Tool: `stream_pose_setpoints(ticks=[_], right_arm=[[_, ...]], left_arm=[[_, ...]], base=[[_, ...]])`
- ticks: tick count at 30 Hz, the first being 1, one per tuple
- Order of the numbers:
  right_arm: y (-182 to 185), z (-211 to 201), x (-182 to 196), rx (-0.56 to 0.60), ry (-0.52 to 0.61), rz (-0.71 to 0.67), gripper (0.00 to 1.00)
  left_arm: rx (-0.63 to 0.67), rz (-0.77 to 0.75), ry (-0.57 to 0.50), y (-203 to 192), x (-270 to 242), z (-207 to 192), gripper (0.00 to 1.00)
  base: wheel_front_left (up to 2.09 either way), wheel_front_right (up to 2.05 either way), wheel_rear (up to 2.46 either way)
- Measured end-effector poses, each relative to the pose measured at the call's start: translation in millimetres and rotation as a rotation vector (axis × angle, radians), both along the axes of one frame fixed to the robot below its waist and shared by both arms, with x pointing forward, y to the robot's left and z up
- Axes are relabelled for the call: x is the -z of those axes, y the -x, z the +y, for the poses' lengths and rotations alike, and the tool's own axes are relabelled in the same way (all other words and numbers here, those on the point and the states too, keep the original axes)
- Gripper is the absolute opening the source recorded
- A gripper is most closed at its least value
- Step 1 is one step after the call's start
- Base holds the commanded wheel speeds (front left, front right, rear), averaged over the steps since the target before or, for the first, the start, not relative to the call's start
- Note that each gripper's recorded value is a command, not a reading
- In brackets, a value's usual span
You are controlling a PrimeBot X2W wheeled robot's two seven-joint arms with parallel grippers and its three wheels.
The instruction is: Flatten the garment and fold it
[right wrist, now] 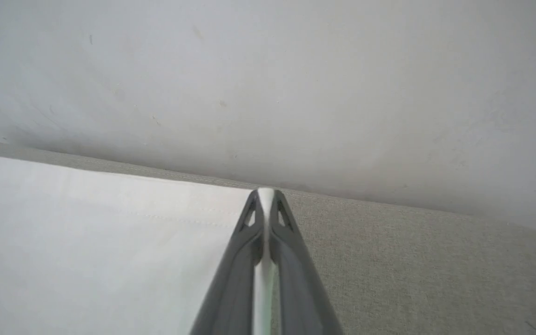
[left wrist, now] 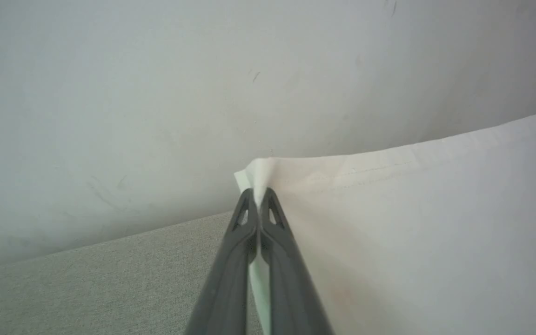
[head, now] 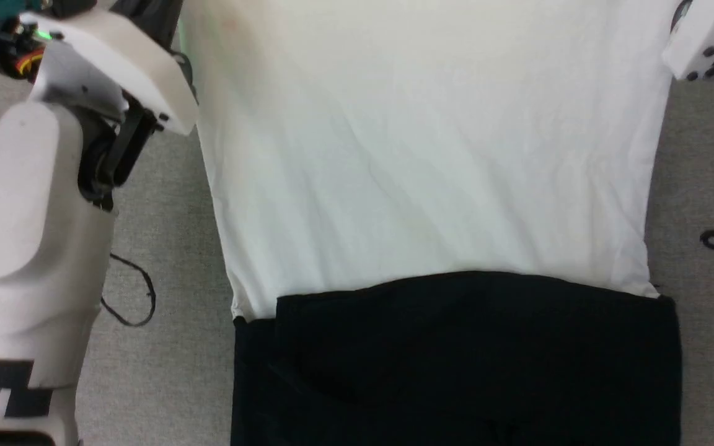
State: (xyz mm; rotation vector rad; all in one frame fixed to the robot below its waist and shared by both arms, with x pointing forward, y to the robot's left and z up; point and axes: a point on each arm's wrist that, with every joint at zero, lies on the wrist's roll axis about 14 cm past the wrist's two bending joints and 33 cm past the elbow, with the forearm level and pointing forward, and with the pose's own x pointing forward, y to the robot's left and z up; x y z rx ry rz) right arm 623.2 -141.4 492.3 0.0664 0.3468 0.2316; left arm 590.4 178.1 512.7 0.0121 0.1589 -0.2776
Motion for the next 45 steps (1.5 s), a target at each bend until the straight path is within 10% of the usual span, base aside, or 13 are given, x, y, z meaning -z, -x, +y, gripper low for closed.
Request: stream_pose_setpoints(ticks=[23,45], right_arm=[[199,-11,-47,0.019,-0.292,-0.087,0.00],[337,-30,23,0.142,-0.388,0.214,0.00]], left_arm=[[0.042,-0.185,0.191,211,-59,-19,0.00],[-0.064,0.343,0.489,359,52,-41,0.00]], base=[[0.00,0.00,0.00],[0.00,0.00,0.00]])
